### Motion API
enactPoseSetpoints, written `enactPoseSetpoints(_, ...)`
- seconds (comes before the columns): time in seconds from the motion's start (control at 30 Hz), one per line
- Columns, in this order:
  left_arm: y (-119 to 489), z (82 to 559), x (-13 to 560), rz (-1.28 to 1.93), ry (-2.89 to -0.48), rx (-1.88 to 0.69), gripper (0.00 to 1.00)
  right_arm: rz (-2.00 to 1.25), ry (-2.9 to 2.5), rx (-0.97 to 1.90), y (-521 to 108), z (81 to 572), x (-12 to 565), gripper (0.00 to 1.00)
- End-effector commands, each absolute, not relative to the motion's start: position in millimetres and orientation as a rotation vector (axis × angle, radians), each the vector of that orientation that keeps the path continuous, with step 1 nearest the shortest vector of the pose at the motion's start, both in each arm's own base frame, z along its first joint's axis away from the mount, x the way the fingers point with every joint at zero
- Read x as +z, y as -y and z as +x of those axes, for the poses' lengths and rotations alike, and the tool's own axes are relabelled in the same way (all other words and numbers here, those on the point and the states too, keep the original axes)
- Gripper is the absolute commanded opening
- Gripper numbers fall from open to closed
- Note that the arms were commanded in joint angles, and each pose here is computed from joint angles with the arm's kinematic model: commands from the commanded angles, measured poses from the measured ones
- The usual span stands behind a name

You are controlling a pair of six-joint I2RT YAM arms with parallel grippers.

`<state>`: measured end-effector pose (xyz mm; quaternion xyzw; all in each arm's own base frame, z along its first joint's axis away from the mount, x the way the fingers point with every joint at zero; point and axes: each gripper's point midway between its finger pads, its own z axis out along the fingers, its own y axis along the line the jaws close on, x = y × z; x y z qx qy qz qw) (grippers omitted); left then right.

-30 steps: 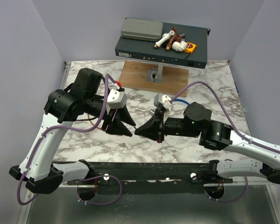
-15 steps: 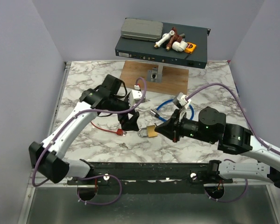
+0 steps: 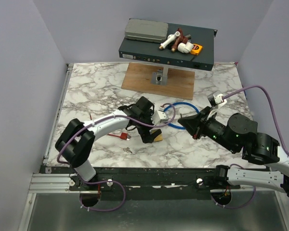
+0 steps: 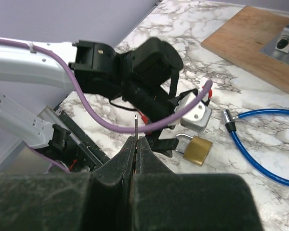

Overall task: Unlock with the key
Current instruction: Pick up the lock from the center of the board.

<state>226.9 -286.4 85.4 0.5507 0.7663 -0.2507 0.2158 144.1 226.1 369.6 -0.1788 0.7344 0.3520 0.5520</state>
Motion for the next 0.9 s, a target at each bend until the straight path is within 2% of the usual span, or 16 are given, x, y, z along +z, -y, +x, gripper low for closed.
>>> enactPoseSetpoints(0.0, 301.1, 254.6, 72.8, 1.428, -2.104, -0.513, 0.98, -0.379, -1.699, 0.753, -210.0, 154.4, 382.3, 0.01)
enactPoseSetpoints(0.2, 306.5, 257.8, 50.2, 1.414, -2.13, -0.304, 0.98, -0.388, -1.698, 0.741, -212.2, 156.0, 382.6, 0.01)
enactPoseSetpoints(0.53, 308.6, 235.6, 13.4, 1.36, -2.227, -0.407, 0.98, -0.409, -1.716, 0.735, -214.1, 154.6, 378.0, 0.01)
enactPoseSetpoints(0.87, 326.1, 179.1, 6.7, 1.555, -2.193, -0.667, 0.79, -0.422, -1.715, 0.753, -216.6, 152.3, 378.9, 0.01)
